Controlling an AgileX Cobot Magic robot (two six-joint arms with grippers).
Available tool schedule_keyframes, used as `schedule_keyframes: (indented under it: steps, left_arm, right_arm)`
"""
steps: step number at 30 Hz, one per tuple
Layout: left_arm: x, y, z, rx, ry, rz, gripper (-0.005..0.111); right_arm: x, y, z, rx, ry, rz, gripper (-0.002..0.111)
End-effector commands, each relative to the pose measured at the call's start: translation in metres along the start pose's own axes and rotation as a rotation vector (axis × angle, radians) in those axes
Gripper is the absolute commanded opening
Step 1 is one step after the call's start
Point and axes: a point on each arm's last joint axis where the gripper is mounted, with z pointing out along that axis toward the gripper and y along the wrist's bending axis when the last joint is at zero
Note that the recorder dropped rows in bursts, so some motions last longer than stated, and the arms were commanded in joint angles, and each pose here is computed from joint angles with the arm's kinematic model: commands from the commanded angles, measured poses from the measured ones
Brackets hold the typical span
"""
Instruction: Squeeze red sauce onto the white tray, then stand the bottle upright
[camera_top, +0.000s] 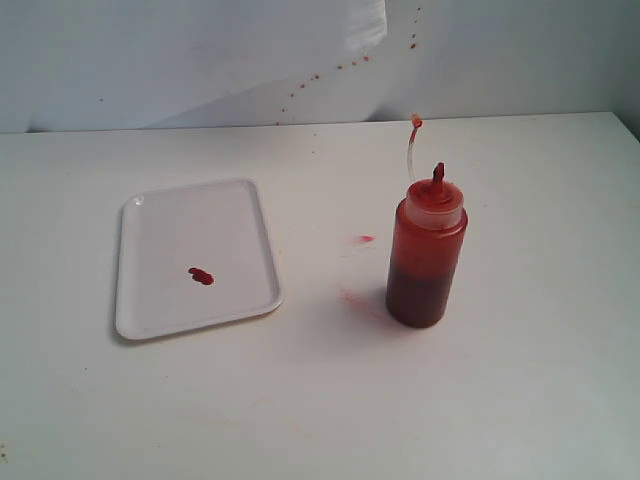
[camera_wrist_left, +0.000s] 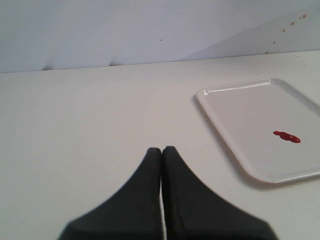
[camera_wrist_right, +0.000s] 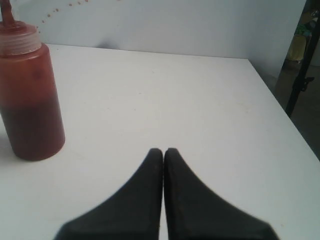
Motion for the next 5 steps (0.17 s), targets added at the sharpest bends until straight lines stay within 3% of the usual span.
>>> schedule_keyframes:
  steps: [1, 5]
  left_arm:
    - [0.0009, -0.0001, 0.0003, 0.000, -0.003, -0.008, 0.000]
    - [0.0009, -0.0001, 0.0003, 0.000, -0.003, -0.008, 0.000]
  right_arm:
    - [0.0011, -0.0004, 0.0002, 0.008, 0.003, -0.003, 0.001]
    - [0.0011, -0.0004, 0.0002, 0.008, 0.003, 0.000, 0.001]
